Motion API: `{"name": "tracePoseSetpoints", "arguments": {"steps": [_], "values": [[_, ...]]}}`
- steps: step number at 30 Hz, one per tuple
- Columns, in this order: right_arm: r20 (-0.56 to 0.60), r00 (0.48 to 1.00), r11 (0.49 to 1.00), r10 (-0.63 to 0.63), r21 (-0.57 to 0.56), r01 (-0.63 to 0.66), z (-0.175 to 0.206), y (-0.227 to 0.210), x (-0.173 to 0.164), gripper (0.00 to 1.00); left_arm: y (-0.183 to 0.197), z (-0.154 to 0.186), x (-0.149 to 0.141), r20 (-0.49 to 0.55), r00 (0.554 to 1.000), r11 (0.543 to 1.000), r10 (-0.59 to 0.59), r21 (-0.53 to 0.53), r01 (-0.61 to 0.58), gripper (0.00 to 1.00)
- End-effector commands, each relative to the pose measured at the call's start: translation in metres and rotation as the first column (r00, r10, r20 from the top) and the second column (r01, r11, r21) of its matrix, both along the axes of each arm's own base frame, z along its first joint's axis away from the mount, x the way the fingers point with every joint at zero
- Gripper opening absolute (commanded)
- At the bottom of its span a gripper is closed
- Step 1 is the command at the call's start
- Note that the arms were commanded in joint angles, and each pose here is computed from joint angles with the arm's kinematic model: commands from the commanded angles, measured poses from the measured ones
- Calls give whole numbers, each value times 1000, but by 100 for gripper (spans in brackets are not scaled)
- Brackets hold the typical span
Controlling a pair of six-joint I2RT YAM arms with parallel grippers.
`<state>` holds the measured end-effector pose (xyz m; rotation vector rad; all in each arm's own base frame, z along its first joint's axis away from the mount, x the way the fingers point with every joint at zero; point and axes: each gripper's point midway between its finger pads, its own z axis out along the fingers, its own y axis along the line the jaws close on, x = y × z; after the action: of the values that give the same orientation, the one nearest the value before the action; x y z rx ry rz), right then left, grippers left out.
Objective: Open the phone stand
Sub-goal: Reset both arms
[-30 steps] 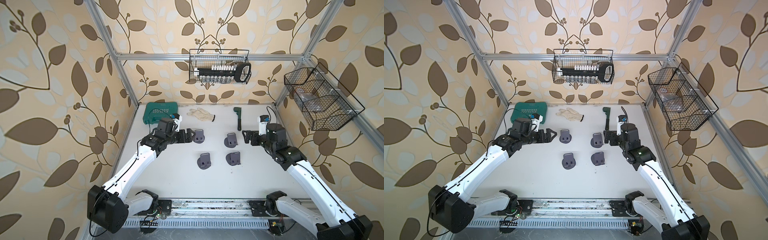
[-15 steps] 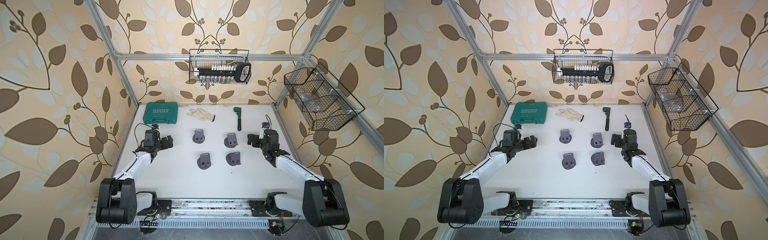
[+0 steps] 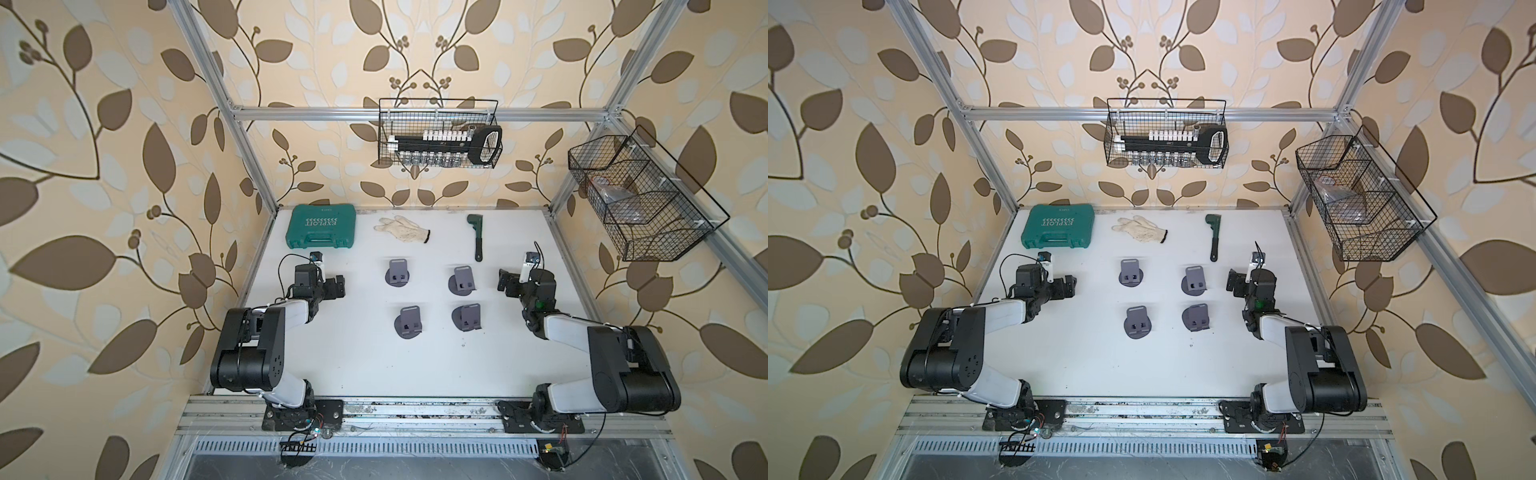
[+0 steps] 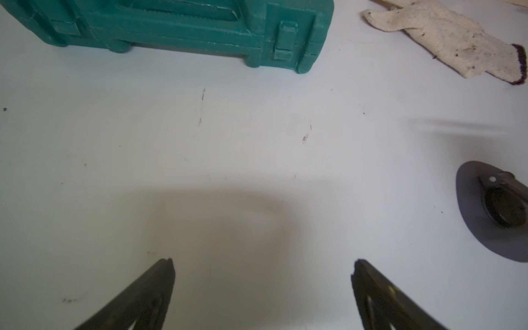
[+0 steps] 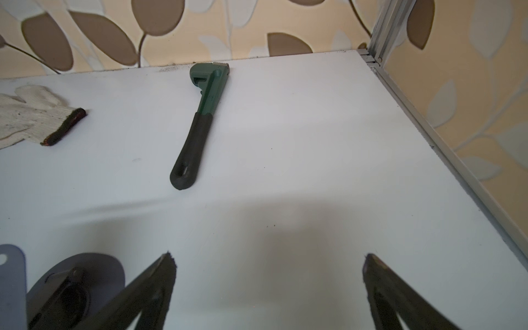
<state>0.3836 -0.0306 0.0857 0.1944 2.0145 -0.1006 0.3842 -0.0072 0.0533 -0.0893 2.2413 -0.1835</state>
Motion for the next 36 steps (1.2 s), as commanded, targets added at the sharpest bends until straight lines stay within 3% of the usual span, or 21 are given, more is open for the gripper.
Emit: {"name": "tracePoseSetpoints", "arguments": {"steps": [1, 4, 8, 36], "values": [[74, 996, 999, 46, -12, -45, 9, 7, 5, 98, 5, 26, 2, 170, 985, 1000, -2, 29, -3, 99], [76, 995, 998, 57, -13, -56, 7, 8, 4, 98, 1, 28, -9, 277, 961, 999, -17, 37, 6, 99], [81, 993, 995, 89, -51, -85, 5, 18, 6, 98, -7, 21, -1, 204, 977, 998, -62, 36, 55, 99], [60, 994, 994, 94, -58, -91, 3, 20, 7, 98, -7, 23, -2, 212, 975, 998, -60, 35, 54, 99]]}}
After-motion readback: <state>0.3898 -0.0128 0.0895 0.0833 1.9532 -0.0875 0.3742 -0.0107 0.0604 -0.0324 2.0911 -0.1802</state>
